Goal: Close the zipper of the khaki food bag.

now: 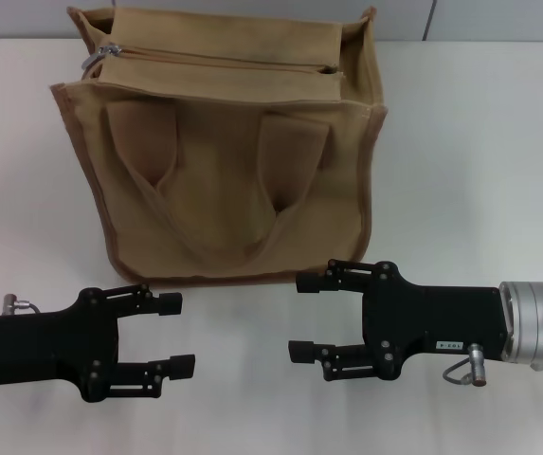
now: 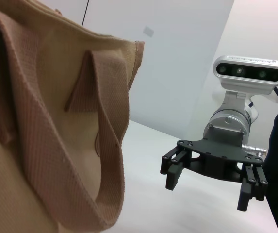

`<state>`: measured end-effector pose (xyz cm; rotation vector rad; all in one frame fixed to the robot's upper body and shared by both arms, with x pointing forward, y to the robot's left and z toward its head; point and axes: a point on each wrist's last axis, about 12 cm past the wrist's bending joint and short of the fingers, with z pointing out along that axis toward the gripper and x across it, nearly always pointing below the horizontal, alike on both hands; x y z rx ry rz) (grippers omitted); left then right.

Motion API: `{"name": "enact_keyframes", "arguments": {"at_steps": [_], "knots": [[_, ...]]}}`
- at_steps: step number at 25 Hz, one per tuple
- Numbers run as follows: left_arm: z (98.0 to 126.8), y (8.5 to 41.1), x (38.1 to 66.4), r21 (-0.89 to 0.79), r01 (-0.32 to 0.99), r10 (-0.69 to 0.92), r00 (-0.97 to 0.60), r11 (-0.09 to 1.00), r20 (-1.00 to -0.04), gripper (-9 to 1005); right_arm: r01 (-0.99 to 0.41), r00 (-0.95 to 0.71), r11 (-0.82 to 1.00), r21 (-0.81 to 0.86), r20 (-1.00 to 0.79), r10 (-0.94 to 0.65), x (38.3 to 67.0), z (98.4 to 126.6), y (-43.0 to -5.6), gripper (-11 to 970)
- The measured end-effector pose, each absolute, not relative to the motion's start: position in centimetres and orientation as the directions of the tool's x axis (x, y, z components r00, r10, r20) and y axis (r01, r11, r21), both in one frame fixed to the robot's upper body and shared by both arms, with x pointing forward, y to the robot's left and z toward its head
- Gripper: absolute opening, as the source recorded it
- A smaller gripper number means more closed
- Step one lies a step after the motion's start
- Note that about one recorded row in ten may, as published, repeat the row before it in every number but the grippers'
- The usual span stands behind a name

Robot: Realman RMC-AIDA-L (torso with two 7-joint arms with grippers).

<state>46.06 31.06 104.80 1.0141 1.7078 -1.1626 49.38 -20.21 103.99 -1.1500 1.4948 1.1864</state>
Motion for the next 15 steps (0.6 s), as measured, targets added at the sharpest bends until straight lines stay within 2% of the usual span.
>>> {"name": "enact_keyframes", "arguments": {"at_steps": [15], "knots": [[105.07,30.21,46.27,-0.287,0.927,0.122,-0.322,0.24,-0.939,800,-0.977,-0.185,0.127,0.169,-0.975,-0.126,49.35,103.99,-20.41,786]]}}
